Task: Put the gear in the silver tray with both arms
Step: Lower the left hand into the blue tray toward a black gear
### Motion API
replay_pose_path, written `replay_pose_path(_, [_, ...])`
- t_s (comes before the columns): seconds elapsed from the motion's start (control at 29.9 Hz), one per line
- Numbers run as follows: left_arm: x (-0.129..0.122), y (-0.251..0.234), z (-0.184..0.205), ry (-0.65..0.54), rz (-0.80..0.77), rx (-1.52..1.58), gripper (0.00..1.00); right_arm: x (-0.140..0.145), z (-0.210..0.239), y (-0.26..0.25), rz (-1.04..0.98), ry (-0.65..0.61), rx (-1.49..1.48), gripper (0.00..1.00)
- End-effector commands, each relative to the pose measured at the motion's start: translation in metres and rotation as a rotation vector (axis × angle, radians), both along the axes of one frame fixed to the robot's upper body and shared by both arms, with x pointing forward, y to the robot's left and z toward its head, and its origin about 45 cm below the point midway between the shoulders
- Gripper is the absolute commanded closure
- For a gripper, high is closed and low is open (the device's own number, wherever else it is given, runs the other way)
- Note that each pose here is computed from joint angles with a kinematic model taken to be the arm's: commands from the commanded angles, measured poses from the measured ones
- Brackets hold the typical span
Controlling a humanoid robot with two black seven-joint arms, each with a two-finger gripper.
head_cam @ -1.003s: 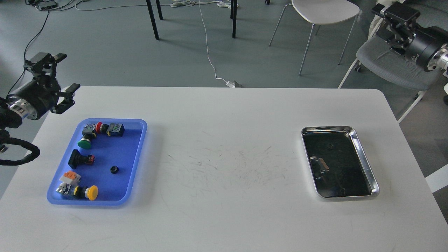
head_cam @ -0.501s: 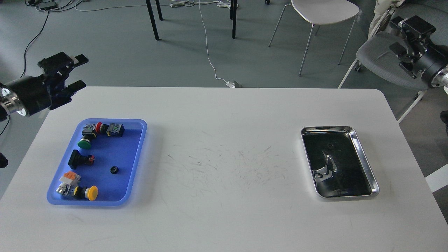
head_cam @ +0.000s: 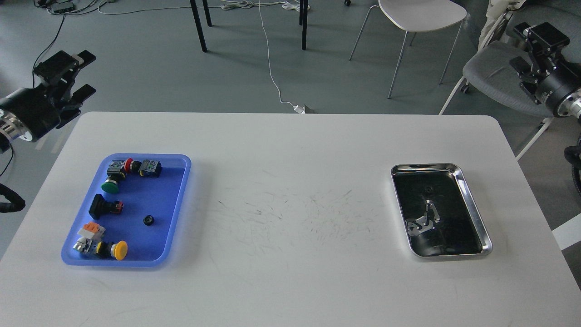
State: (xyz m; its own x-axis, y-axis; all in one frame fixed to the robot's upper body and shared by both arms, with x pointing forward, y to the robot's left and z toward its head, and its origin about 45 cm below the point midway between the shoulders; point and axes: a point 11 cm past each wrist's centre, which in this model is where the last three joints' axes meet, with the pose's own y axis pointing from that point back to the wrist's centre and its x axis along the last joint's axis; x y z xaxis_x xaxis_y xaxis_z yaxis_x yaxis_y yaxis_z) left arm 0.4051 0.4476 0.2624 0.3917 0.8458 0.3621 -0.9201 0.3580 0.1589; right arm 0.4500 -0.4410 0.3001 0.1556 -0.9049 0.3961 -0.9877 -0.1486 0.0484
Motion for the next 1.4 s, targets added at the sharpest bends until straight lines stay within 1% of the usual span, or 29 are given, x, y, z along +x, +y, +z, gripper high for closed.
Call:
replay_pose_path(0.0, [-0.008, -0.006, -0.015, 0.055, -0.073, 0.093, 0.02, -0.001, -0.002, -0.002, -0.017, 0.001, 0.015, 0.16])
replay_pose_path(0.07, [-0.011, -0.018, -0.017, 0.066, -0.146, 0.174, 0.02, -0.002, -0.004, -0.003, -0.019, 0.003, 0.015, 0.16])
replay_pose_path(0.2, [-0.021, -0.021, -0.016, 0.081, -0.255, 0.366, 0.02, -0.003, -0.006, -0.004, -0.023, 0.008, 0.015, 0.16])
replay_pose_path(0.37, [-0.034, -0.032, -0.019, 0.087, -0.373, 0.520, 0.02, -0.003, -0.005, -0.007, -0.030, 0.004, 0.013, 0.16])
replay_pose_path(0.5, [-0.041, -0.037, -0.004, 0.057, -0.424, 0.584, 0.02, -0.003, -0.005, -0.009, -0.036, 0.003, 0.013, 0.16])
replay_pose_path(0.57, [-0.038, -0.041, 0.006, 0.015, -0.414, 0.566, 0.02, -0.003, -0.006, -0.010, -0.041, 0.004, 0.010, 0.16])
replay_pose_path(0.64, [-0.027, -0.041, 0.021, -0.060, -0.321, 0.460, 0.02, -0.004, -0.009, -0.011, -0.044, 0.011, 0.010, 0.16])
replay_pose_path(0.7, [-0.023, -0.034, 0.027, -0.093, -0.240, 0.392, 0.02, -0.004, -0.010, -0.010, -0.042, 0.011, 0.011, 0.16])
replay_pose_path(0.84, [-0.023, -0.022, 0.017, -0.121, -0.141, 0.398, 0.02, -0.005, -0.012, -0.011, -0.047, 0.015, 0.009, 0.16])
replay_pose_path(0.87, [-0.024, -0.017, 0.019, -0.126, -0.121, 0.397, 0.02, -0.005, -0.012, -0.012, -0.048, 0.015, 0.008, 0.16])
replay_pose_path(0.97, [-0.031, -0.009, 0.016, -0.095, -0.112, 0.390, 0.02, -0.005, -0.013, -0.012, -0.047, 0.017, 0.009, 0.16])
replay_pose_path(1.07, [-0.037, -0.007, 0.004, -0.057, -0.128, 0.405, 0.02, -0.004, -0.014, -0.009, -0.042, 0.018, 0.012, 0.16])
replay_pose_path(1.17, [-0.046, -0.009, -0.008, -0.025, -0.192, 0.493, 0.01, -0.002, -0.017, -0.003, -0.034, 0.021, 0.018, 0.16])
replay_pose_path(1.3, [-0.050, -0.011, 0.002, -0.054, -0.315, 0.713, 0.02, -0.003, -0.019, -0.002, -0.031, 0.024, 0.019, 0.16])
replay_pose_path(1.37, [-0.053, -0.012, 0.000, -0.059, -0.381, 0.826, 0.02, -0.004, -0.021, -0.003, -0.033, 0.030, 0.019, 0.16])
